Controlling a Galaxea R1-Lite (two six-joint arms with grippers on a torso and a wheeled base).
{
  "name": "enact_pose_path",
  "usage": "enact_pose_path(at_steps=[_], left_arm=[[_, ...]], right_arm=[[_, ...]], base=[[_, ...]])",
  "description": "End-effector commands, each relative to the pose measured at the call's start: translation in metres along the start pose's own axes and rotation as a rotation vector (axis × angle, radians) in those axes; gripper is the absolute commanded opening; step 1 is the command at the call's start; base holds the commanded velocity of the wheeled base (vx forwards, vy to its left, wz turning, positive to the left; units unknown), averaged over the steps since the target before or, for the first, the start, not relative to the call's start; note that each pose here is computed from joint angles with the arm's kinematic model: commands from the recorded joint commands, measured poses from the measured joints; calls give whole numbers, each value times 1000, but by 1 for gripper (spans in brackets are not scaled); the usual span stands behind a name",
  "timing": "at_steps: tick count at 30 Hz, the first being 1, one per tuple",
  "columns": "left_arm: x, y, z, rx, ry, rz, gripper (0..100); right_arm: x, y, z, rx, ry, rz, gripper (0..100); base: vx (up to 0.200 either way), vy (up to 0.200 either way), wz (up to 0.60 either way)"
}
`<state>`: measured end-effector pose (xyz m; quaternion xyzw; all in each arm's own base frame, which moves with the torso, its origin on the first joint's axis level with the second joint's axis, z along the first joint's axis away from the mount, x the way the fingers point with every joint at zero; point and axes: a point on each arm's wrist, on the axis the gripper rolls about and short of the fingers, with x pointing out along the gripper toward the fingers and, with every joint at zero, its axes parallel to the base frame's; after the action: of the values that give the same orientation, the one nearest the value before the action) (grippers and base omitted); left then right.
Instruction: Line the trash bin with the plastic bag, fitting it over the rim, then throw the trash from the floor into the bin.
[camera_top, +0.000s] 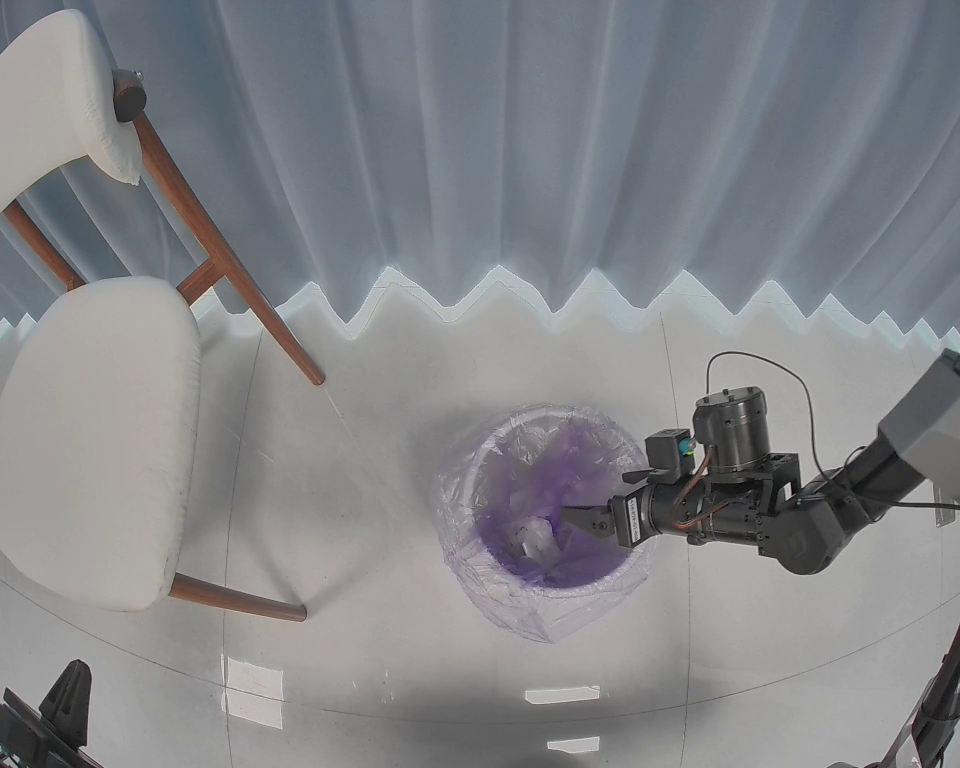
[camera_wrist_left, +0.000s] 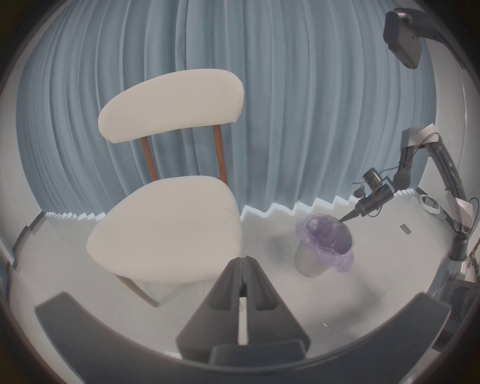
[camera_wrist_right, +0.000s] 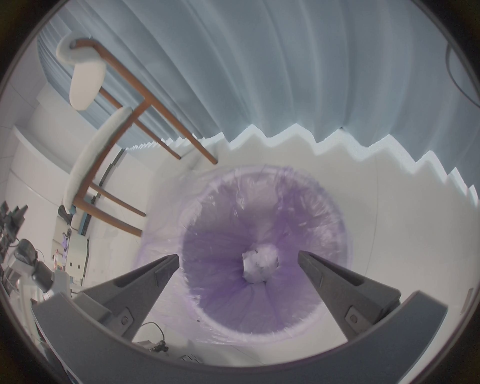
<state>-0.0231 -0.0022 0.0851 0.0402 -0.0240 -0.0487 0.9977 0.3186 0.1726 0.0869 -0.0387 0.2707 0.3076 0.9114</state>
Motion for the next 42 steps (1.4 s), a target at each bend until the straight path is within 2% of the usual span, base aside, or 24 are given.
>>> enact_pose_path(at_steps=[1, 3, 4, 5, 7, 11, 12, 14, 15, 19, 20, 21, 24, 27, 31, 36, 42], left_arm=[[0, 0, -5, -6, 0, 3, 0], [0, 0, -5, -14, 0, 4, 0], [0, 0, -5, -14, 0, 4, 0], [0, 0, -4, -15, -4, 5, 0], [0, 0, -4, -16, -5, 5, 0], [0, 0, -4, -29, -5, 5, 0], [0, 0, -4, -29, -5, 5, 0], [0, 0, -4, -29, -5, 5, 0], [0, 0, -5, -21, -3, 3, 0], [0, 0, -5, -17, -3, 1, 0], [0, 0, -5, -17, -2, 1, 0], [0, 0, -5, -17, -2, 0, 0], [0, 0, -5, -18, -3, 0, 0], [0, 0, -5, -17, -3, 0, 0], [0, 0, -5, -16, -5, -2, 0], [0, 0, -4, -20, -5, -2, 0], [0, 0, -4, -18, -7, -5, 0]], right_arm=[[-98, -1, 24, 42, -177, -61, 100], [-144, -4, 19, 53, -249, -106, 100], [-144, -4, 19, 53, -249, -106, 100], [-187, -3, 8, 57, -322, -156, 100], [-228, 0, -11, 64, -399, -232, 100], [-286, 14, -64, 91, -529, -428, 100], [-294, 20, -83, 96, -542, -463, 100], [-294, 20, -83, 96, -542, -463, 100], [-307, 35, -136, 90, -567, -542, 100], [-314, 50, -197, 74, -503, -683, 100], [-314, 51, -200, 73, -499, -686, 100], [-319, 57, -207, 109, -510, -720, 100], [-320, 59, -209, 148, -556, -717, 100], [-319, 59, -208, 117, -574, -680, 100], [-314, 59, -211, 33, -544, -618, 100], [-313, 59, -211, 37, -548, -574, 100], [-313, 59, -211, 52, -555, -581, 100]], base=[[0, 0, 0], [0, 0, 0], [0, 0, 0], [0, 0, 0], [0, 0, 0], [0, 0, 0], [0, 0, 0], [0, 0, 0], [0, 0, 0], [0, 0, 0], [0, 0, 0], [0, 0, 0], [0, 0, 0], [0, 0, 0], [0, 0, 0], [0, 0, 0], [0, 0, 0]])
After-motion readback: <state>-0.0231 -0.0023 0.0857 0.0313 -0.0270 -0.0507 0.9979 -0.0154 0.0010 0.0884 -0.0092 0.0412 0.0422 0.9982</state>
